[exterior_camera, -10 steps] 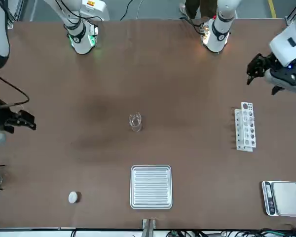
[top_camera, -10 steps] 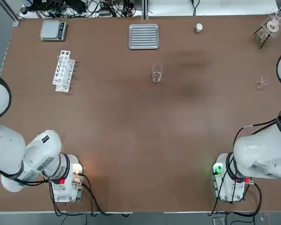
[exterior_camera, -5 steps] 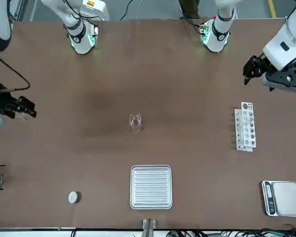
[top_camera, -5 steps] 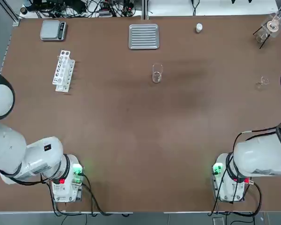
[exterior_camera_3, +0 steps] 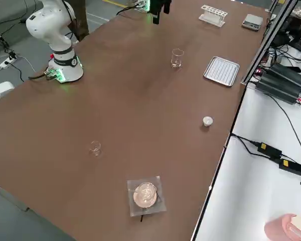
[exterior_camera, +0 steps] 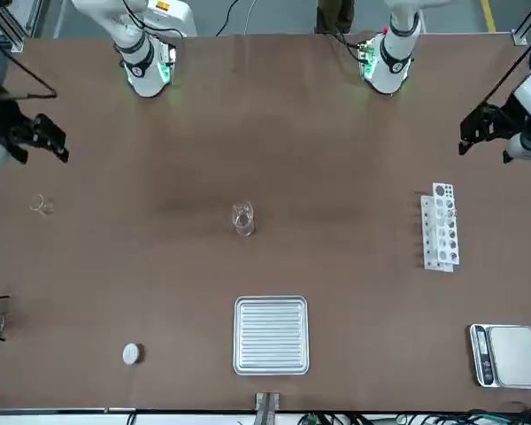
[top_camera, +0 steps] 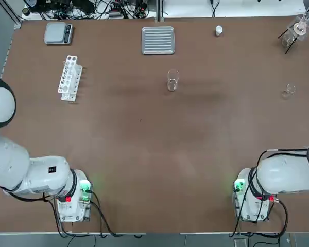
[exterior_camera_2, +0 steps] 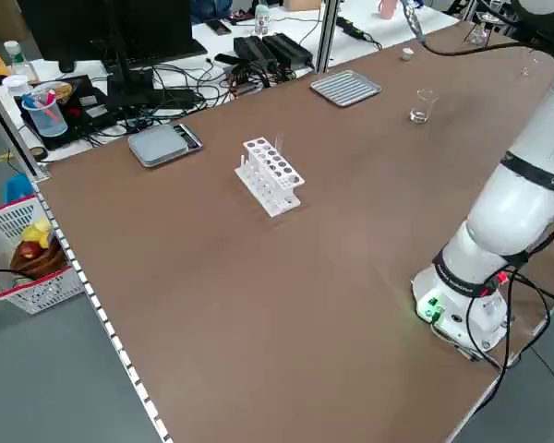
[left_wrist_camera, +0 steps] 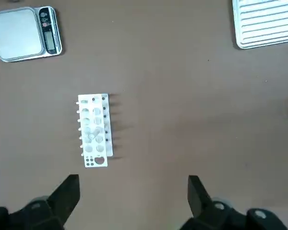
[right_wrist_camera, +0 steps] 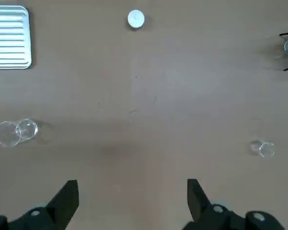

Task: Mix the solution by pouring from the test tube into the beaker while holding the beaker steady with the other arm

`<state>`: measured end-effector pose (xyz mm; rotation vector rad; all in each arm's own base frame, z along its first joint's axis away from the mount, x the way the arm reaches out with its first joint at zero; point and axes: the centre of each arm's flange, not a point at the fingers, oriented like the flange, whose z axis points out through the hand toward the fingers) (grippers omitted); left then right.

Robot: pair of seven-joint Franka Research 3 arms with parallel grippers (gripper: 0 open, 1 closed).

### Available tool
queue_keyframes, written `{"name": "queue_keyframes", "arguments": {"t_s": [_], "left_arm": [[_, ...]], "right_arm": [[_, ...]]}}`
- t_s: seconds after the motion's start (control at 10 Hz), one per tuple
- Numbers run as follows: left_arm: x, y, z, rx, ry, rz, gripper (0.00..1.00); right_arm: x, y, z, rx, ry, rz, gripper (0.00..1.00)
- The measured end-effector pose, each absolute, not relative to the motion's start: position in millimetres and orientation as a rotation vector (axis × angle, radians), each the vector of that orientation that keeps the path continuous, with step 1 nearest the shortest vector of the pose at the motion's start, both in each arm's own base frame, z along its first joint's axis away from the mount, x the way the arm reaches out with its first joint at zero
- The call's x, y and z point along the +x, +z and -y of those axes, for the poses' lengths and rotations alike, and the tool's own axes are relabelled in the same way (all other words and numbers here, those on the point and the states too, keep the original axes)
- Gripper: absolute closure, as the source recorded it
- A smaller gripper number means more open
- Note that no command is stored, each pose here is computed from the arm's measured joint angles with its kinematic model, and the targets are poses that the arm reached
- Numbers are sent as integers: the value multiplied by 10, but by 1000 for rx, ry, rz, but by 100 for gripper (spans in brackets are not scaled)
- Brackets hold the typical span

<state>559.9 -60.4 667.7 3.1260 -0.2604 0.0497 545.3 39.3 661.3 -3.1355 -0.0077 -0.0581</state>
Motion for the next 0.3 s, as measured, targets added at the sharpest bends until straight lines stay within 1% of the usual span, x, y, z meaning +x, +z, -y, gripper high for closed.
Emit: {"name": "queue_keyframes", "arguments": {"t_s": [0.3], "left_arm": [[5601,6684,592,3144,54,259,0]], "right_arm": [[5464,6583,-256,-3136,-58,-33,0]]}}
